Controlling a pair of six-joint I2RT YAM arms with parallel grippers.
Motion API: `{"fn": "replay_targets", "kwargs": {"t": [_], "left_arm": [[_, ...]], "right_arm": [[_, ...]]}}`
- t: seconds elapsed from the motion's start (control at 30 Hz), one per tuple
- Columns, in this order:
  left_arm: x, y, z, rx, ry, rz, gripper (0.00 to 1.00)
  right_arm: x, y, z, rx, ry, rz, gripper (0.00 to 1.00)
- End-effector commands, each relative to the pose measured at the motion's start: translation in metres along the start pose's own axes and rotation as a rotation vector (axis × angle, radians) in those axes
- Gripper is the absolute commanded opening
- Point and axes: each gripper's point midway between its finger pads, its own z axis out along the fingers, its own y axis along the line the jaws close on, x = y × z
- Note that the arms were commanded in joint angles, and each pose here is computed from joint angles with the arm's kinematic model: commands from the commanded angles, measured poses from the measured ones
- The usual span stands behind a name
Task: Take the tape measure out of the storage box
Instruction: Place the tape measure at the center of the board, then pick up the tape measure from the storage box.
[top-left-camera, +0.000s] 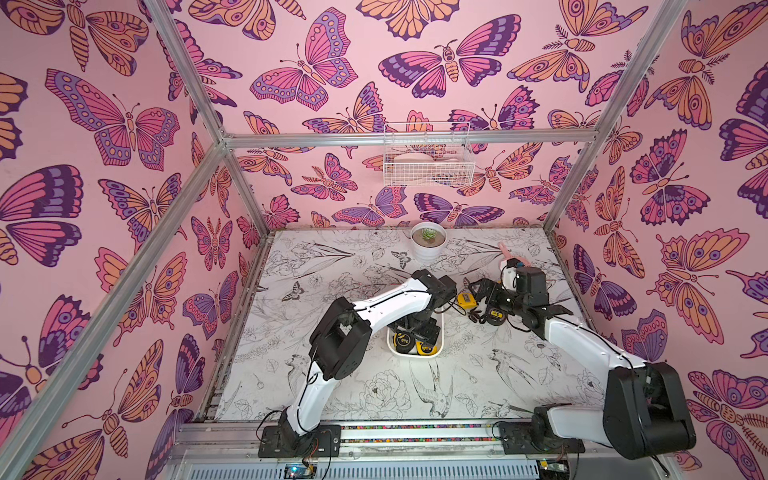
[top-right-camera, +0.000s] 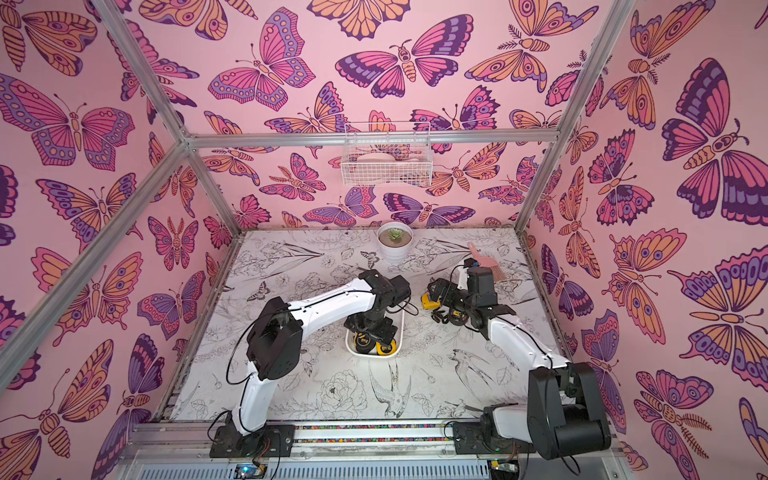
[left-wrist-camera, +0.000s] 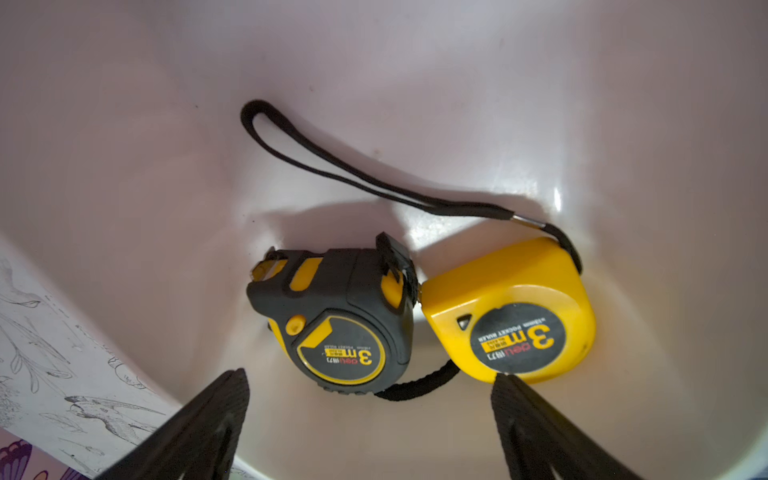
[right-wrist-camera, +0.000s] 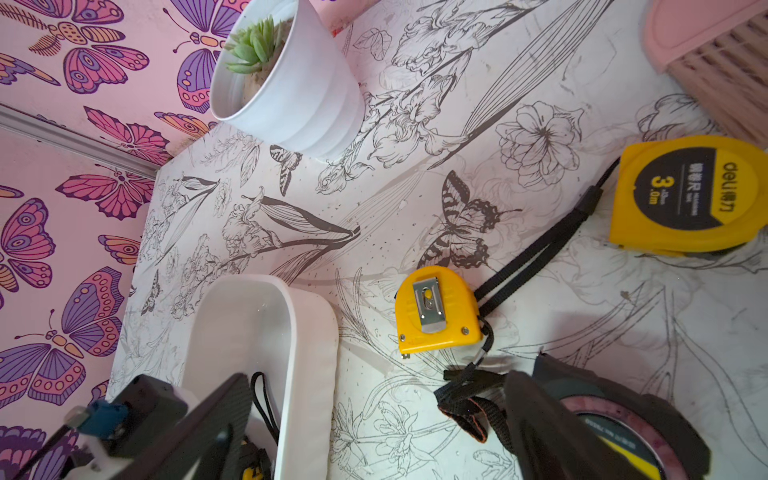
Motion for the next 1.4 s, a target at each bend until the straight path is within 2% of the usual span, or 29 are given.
{"fn": "replay_targets", "kwargs": {"t": [0.0, 0.3, 0.47, 0.53, 0.83, 1.1, 1.37], "left_arm": [[0.013, 0.001, 0.023, -0.019, 0.084, -0.040, 0.98], [0.013, 0.002, 0.048, 0.039, 0.090, -0.120, 0.98], [0.008, -0.005, 0.055, 0.126, 0.079, -0.144, 0.94], [0.006, -0.006, 0.059, 0.148, 0.081, -0.147, 0.89], [0.000, -0.005, 0.064, 0.150, 0.078, -0.129, 0.76], [-0.016, -0.005, 0.073, 0.120, 0.061, -0.115, 0.78], [-0.026, 0.001, 0.049, 0.111, -0.015, -0.117, 0.59]], "right_arm": [[0.006, -0.004, -0.004, 0.017, 0.009, -0.019, 0.99], [0.003, -0.001, -0.013, 0.016, -0.009, -0.044, 0.99], [0.003, 0.000, -0.015, 0.016, -0.017, -0.047, 0.99], [0.002, 0.000, -0.017, 0.017, -0.021, -0.047, 0.99], [0.000, 0.001, -0.021, 0.016, -0.037, -0.053, 0.99], [0.000, 0.002, -0.022, 0.013, -0.042, -0.055, 0.99], [-0.001, 0.002, -0.027, 0.014, -0.058, -0.062, 1.00]]}}
